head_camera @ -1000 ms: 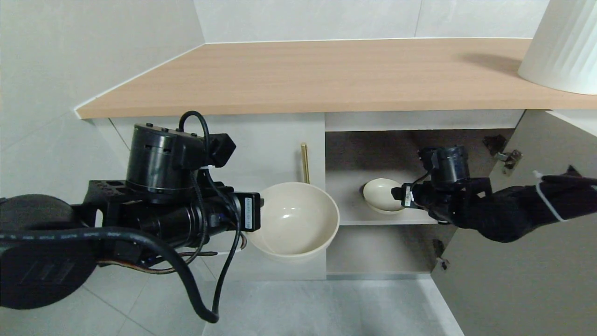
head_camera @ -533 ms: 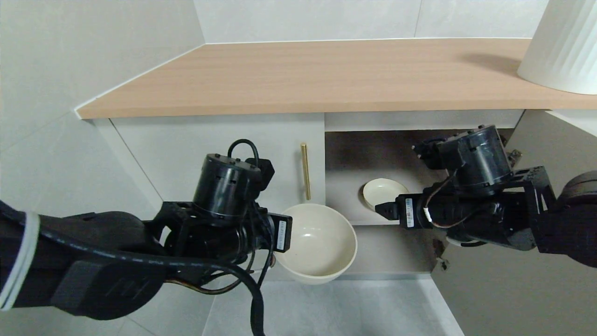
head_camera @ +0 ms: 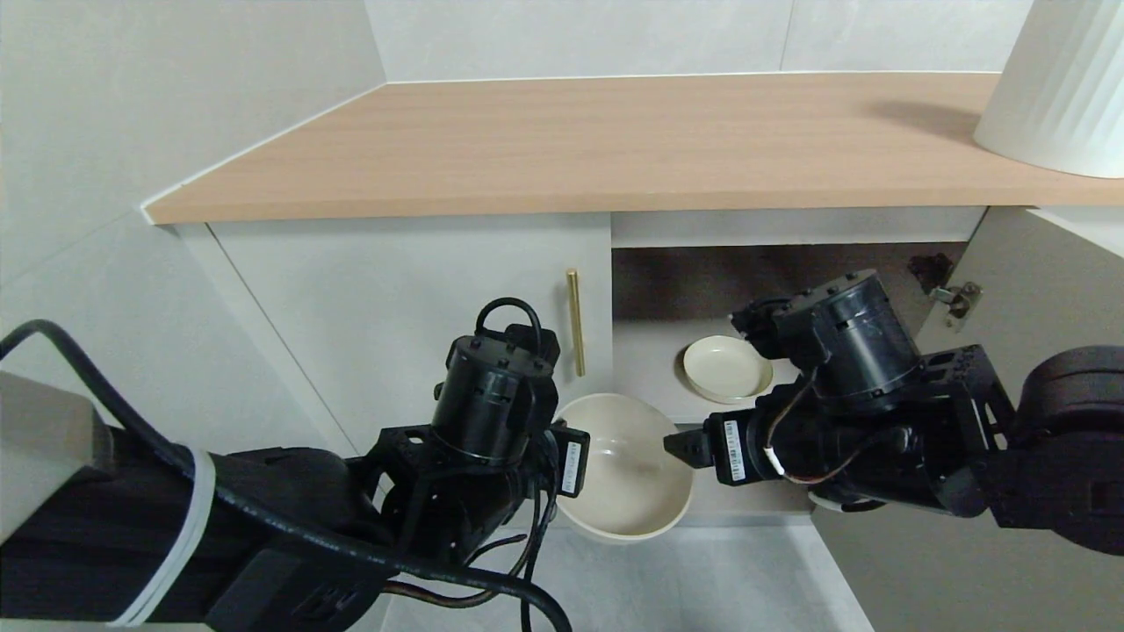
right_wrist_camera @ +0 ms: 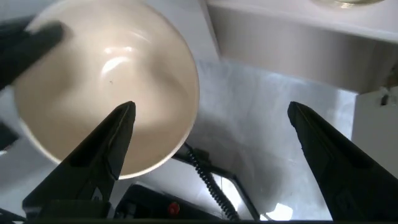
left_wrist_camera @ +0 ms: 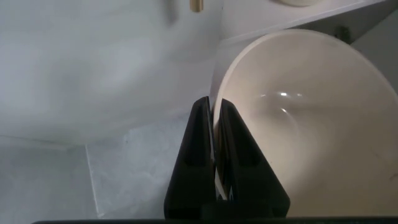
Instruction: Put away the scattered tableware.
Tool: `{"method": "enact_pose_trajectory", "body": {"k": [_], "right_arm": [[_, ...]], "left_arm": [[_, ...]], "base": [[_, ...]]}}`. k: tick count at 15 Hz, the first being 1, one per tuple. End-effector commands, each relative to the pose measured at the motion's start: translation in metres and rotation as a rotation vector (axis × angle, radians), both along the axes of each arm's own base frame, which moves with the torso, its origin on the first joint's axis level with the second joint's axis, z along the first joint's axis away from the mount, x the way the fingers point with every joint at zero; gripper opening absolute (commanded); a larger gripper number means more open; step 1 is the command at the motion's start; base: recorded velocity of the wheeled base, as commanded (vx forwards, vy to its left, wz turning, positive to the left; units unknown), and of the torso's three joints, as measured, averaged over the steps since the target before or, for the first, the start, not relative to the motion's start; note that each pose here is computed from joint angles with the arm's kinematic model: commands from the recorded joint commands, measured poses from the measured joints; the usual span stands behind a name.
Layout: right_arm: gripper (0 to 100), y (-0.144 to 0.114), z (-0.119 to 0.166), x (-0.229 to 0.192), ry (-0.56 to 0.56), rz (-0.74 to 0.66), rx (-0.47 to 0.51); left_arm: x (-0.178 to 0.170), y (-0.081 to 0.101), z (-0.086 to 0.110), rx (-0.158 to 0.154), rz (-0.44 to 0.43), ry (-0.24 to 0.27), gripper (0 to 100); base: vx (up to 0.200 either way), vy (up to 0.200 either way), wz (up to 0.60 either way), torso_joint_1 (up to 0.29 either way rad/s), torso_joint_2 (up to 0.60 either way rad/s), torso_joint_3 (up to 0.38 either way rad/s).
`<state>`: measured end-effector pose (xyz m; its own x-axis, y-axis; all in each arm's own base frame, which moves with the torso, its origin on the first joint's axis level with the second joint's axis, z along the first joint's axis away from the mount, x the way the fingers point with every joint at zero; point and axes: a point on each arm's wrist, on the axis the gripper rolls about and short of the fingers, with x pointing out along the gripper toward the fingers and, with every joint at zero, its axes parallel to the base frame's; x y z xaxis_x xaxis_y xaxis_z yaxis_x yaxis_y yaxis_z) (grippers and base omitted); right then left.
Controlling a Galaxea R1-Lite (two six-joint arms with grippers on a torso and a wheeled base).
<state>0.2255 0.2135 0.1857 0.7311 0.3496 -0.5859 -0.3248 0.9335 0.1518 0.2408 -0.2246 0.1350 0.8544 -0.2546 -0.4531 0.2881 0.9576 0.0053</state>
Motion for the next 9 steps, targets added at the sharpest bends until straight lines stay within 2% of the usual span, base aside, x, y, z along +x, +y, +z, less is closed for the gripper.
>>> {"method": "enact_pose_trajectory", "body": {"k": [1,3,9], "right_arm": [[100,0.006,-0.011,0.005,0.025,0.001,-0.020],[100,0.007,-0.012,0.007,0.045,0.008,0.005],[100,0.005,-0.009,0.011,0.099,0.032,0.096]], "left_arm": [[-0.005,0.001,0.004,0.001,-0.007,-0.020,0],[-0.010,0.001,0.011,-0.013,-0.020,-0.043,0],[-0.018,0.003,0.019,-0.033,-0.032,-0.061,0]], "base": [[0.000,0.000,0.00,0.000,0.00,0.000],[0.000,0.000,0.00,0.000,0.00,0.000],[0.000,0.000,0.00,0.000,0.00,0.000]]}}
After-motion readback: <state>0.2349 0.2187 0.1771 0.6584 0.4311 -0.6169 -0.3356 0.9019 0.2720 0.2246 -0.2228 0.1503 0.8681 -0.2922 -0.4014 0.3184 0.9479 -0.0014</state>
